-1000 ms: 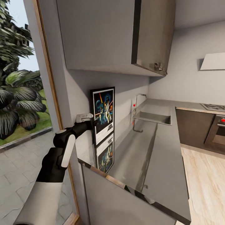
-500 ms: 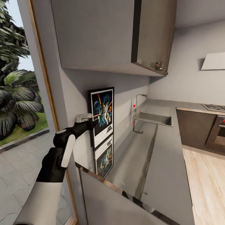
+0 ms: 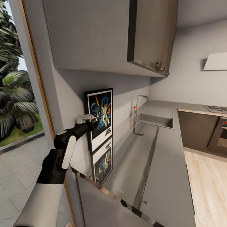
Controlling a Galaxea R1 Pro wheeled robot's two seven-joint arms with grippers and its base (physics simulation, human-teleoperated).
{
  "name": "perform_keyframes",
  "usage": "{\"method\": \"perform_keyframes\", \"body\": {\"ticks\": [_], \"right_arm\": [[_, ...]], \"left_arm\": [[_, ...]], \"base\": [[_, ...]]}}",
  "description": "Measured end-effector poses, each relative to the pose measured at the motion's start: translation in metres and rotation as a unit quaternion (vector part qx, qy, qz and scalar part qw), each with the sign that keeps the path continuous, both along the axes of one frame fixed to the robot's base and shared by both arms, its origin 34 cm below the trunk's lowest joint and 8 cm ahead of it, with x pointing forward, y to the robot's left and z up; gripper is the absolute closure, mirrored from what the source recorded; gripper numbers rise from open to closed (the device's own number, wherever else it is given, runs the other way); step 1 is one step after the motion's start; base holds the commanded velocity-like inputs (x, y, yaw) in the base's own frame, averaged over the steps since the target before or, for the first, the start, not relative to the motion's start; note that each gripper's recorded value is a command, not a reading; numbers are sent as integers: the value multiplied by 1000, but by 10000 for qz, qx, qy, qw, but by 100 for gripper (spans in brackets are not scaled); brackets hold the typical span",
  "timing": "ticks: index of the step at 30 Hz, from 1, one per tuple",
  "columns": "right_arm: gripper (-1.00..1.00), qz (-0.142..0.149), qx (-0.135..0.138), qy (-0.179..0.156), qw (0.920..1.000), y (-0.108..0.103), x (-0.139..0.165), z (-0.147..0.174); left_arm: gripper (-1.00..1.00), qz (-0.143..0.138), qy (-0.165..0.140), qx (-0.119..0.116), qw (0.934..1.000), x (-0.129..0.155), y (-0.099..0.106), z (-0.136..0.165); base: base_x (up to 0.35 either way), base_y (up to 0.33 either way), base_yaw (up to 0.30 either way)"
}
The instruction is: Pick up the poster from the kitchen countertop and hang it on one of the wall nails in the kitchen.
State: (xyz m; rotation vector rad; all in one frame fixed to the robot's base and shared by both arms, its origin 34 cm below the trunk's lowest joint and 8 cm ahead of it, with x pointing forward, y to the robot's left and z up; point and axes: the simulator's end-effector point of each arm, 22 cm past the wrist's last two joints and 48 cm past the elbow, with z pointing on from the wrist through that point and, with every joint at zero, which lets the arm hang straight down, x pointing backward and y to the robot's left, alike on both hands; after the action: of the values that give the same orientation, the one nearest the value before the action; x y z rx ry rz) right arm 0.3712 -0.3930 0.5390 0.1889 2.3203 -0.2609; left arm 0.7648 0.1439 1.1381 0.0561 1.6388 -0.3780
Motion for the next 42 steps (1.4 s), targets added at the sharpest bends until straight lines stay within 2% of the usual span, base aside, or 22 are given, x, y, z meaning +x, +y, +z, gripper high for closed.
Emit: {"method": "perform_keyframes", "body": {"ticks": [16,17,42], "right_arm": [[-100,0,0,0,10000,0,0,0],[-100,0,0,0,10000,0,0,0],[-100,-1,7,29,10000,1,-2,-2]], "left_arm": [[-100,-1,0,-2,10000,0,0,0],[100,-3,0,-3,10000,0,0,0],[100,-57,-47,-28,10000,-2,-4,5]], "base": [[3,-2,0],[0,0,0],[0,0,0]]}}
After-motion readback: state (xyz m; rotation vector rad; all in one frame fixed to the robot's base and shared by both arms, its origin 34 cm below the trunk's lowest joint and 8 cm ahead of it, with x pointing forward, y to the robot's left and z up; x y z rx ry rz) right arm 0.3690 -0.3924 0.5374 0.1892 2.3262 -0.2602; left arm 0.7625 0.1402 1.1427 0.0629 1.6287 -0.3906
